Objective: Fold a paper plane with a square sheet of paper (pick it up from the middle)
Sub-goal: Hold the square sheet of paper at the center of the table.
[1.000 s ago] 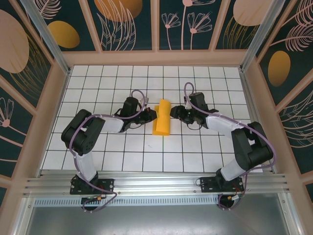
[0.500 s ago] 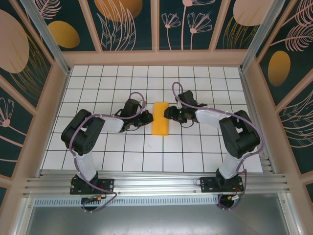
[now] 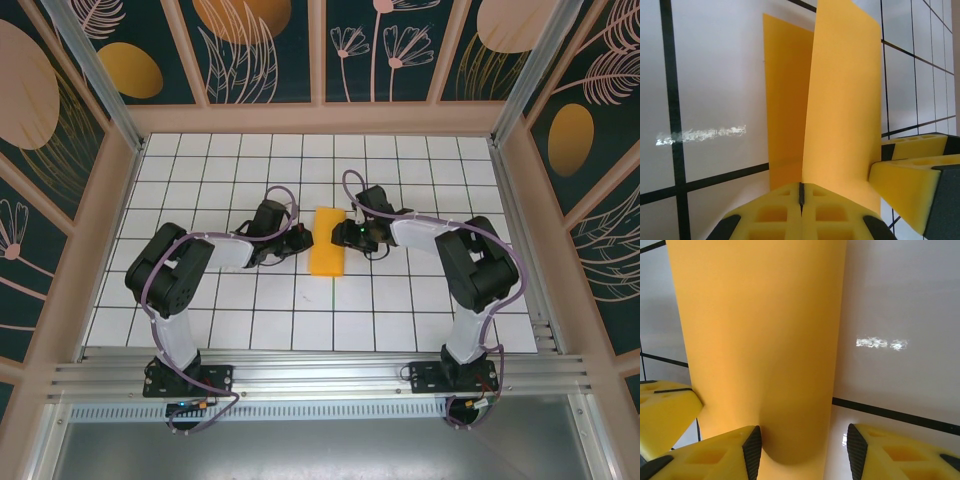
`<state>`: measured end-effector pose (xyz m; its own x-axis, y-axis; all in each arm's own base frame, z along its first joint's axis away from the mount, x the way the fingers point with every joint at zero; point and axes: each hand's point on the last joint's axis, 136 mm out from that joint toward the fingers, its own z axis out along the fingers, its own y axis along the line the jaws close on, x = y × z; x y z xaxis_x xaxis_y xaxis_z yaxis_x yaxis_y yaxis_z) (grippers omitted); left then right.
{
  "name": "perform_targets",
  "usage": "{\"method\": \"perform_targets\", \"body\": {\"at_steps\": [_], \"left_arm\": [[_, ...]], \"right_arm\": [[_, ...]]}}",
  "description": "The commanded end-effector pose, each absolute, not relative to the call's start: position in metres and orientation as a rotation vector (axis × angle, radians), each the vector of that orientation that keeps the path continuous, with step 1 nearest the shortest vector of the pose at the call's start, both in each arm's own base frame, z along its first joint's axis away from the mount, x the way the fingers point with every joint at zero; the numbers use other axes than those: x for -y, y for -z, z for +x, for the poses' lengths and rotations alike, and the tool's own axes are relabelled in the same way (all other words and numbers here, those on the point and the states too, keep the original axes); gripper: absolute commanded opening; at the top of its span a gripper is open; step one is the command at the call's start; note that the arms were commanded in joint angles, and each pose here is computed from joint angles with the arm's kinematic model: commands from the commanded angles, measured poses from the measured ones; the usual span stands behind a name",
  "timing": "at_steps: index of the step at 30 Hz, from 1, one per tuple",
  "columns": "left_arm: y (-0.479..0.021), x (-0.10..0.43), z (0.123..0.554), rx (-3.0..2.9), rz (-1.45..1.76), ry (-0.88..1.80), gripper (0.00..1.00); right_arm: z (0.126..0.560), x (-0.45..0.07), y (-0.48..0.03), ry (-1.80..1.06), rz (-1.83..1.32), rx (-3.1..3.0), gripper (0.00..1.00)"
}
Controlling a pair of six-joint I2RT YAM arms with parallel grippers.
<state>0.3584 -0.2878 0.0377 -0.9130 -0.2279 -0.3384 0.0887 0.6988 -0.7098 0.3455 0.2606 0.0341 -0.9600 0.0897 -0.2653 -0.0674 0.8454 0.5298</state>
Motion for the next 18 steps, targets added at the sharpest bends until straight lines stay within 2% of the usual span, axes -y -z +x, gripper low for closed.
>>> {"method": "perform_targets", "body": {"at_steps": [1, 7, 11, 14, 18], "left_arm": [[-0.038, 0.292, 0.36, -2.512, -0.078, 1.068, 0.0], [-0.039, 0.287, 0.361, -2.523, -0.096, 1.024, 0.02], [-0.05, 0.272, 0.368, -2.507, -0.148, 0.91, 0.27], [-0.066, 0.259, 0.372, -2.464, -0.184, 0.832, 0.37], [-0.09, 0.244, 0.376, -2.384, -0.223, 0.767, 0.44]], "right_arm": [[0.349, -0.262, -0.029, -0.753, -0.003, -2.762, 0.49], [0.346, -0.255, -0.014, -0.692, 0.018, -2.802, 0.46], [0.341, -0.251, -0.006, -0.662, 0.014, -2.825, 0.45], [0.34, -0.25, -0.004, -0.651, -0.001, -2.832, 0.44], [0.338, -0.249, -0.003, -0.639, -0.044, -2.837, 0.42]]}}
